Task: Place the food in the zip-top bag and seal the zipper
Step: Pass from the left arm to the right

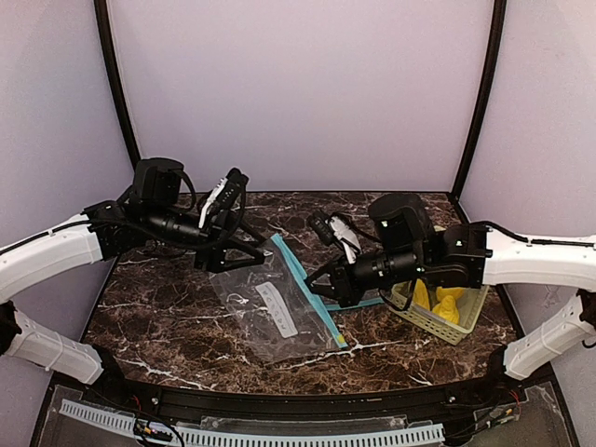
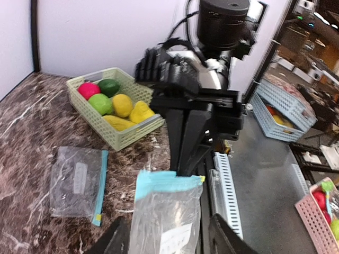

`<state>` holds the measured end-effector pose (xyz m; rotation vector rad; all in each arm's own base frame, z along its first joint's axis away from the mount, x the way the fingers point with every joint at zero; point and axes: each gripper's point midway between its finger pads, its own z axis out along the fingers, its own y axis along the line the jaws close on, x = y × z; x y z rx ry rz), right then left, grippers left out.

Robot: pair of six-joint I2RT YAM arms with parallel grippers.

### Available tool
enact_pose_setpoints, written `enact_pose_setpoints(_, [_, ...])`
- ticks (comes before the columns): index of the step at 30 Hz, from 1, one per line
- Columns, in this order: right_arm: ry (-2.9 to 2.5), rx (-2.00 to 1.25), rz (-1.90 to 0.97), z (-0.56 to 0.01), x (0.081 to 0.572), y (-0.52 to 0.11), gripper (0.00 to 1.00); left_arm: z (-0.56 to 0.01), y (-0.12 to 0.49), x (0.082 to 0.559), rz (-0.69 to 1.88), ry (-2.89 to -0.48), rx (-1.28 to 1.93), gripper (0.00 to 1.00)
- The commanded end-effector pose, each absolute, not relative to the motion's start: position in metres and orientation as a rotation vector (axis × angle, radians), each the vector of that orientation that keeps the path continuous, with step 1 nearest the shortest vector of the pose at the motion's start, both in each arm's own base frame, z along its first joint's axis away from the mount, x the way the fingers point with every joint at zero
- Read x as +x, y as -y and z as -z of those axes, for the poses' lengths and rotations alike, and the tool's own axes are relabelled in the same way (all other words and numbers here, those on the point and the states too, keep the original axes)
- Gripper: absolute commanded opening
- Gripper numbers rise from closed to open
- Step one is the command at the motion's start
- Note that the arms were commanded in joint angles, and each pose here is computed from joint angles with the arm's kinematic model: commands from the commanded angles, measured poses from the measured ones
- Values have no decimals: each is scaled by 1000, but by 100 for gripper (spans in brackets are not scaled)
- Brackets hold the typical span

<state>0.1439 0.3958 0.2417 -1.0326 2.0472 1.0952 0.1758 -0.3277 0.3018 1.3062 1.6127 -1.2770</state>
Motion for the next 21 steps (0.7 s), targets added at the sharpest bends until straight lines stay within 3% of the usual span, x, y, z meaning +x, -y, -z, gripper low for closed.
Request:
enact_pose_setpoints(1, [-2165, -788, -966, -237, 177, -361, 0, -307, 316, 205, 1045, -1665, 1174, 60])
enact_pose_setpoints(4, [-2228, -675, -875, -233, 191, -336, 0, -313, 306, 219, 928, -1669, 1087, 68])
enact_pose_setpoints(10, [-2290, -569, -747, -241, 201, -311, 0, -321, 300, 226, 989, -1748, 891, 70])
enact_pose_setpoints(21, [-2309, -616, -940, -208, 195, -384, 0, -280, 314, 223, 1237, -1927, 478, 69])
